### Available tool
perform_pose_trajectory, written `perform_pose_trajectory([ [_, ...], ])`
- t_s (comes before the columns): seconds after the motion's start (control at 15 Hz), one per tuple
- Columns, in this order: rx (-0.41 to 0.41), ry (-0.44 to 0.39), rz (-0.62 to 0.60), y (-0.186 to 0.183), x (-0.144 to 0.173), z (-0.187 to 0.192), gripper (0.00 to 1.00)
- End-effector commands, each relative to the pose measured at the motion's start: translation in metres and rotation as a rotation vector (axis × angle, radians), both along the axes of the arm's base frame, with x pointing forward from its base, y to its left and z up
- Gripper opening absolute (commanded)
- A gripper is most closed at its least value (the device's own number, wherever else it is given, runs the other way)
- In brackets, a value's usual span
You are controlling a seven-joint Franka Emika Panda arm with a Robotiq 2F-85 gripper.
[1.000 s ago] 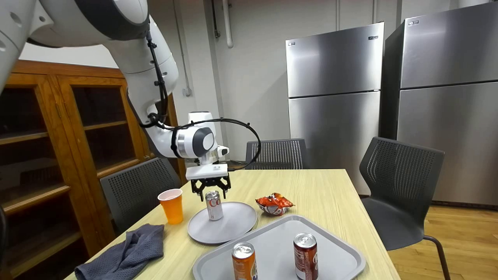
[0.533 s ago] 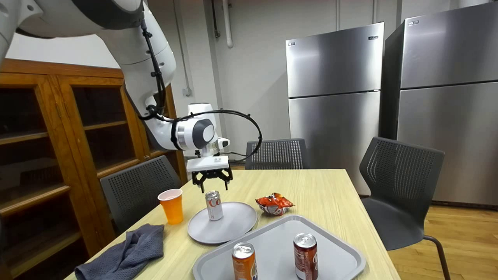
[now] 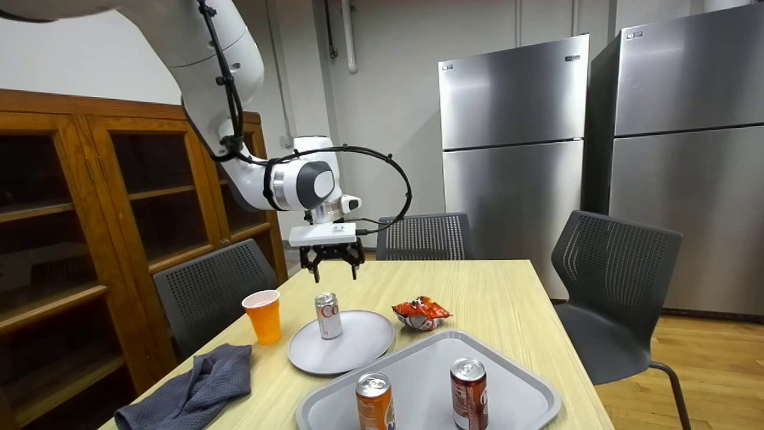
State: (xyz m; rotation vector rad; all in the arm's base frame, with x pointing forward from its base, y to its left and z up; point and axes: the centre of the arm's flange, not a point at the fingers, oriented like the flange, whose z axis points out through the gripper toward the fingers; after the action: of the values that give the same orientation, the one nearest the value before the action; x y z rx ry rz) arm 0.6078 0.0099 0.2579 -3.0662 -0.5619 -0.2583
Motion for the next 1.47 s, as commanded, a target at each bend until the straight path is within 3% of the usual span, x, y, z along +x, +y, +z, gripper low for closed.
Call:
perform_pose_trajectory([
  [0.0, -0.032, 0.037, -0.060, -0.021, -0.034, 0.018, 1.00],
  [0.4, -0.048, 0.070, -0.120, -0.055, -0.072, 0.017, 1.00],
  [0.47, -0.041, 0.065, -0.110, -0.053, -0.048, 0.004, 1.00],
  [1.07, -0.042, 0.072, -0.117, -0.056, -0.061, 0.006, 1.00],
  [1.4, 0.076, 0.033, -0.260, -0.067, -0.084, 0.033, 1.00],
])
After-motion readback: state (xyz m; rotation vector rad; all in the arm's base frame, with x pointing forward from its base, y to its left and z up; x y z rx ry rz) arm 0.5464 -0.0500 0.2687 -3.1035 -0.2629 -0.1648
